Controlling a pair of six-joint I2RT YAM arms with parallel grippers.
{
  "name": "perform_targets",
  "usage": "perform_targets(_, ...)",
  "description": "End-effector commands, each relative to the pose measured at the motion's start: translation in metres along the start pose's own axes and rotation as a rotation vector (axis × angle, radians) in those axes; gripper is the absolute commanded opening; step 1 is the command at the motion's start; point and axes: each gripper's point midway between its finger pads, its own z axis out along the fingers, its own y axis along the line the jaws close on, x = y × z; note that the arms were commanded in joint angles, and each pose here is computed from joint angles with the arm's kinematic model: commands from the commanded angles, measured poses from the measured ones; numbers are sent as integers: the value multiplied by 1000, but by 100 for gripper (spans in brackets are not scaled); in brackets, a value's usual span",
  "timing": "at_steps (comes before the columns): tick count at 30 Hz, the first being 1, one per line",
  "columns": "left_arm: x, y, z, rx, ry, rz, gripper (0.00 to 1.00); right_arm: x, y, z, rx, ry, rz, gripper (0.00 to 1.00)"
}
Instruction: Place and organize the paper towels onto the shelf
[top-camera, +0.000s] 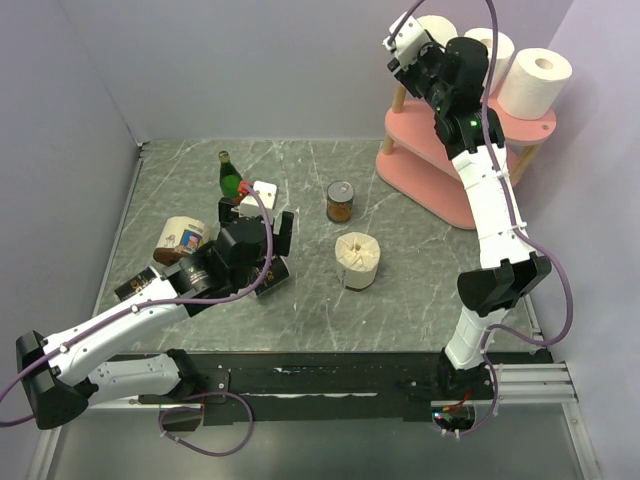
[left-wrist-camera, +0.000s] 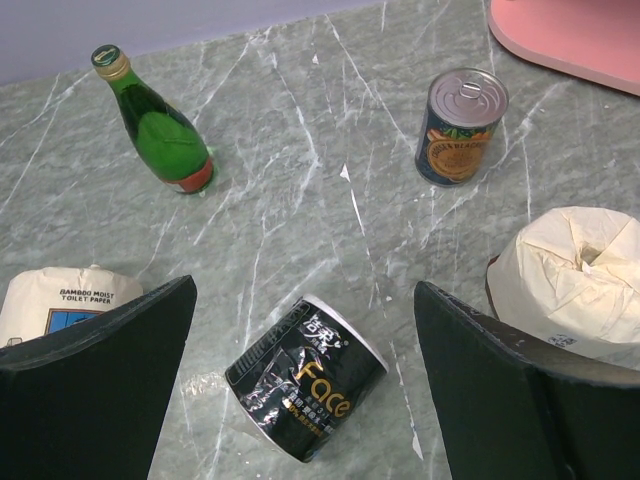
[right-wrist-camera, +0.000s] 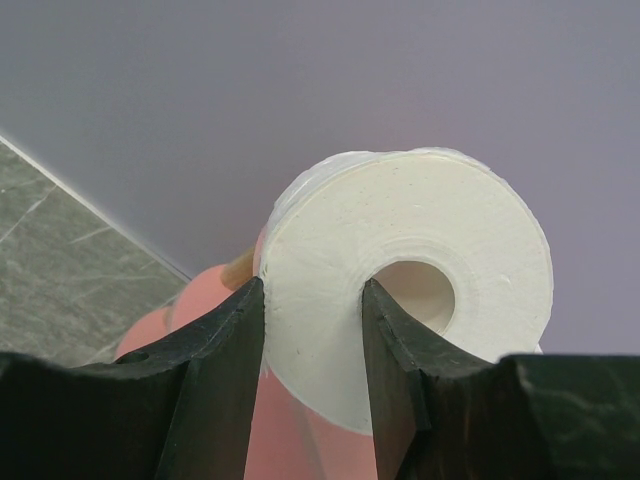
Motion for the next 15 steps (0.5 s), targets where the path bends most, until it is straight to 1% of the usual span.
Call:
perform_targets(1,-16,-1,-3,6,-44,-35,96,-34,-45,-7,140,-106,-54,46)
perform_targets(9,-19,0,-5,10,-50,-41,96,-14,-39,4,133,-53,-56,46)
perform_targets(15,-20,1,-6,8,-54,-43,96,-7,-38,9,129,-40,-50,46)
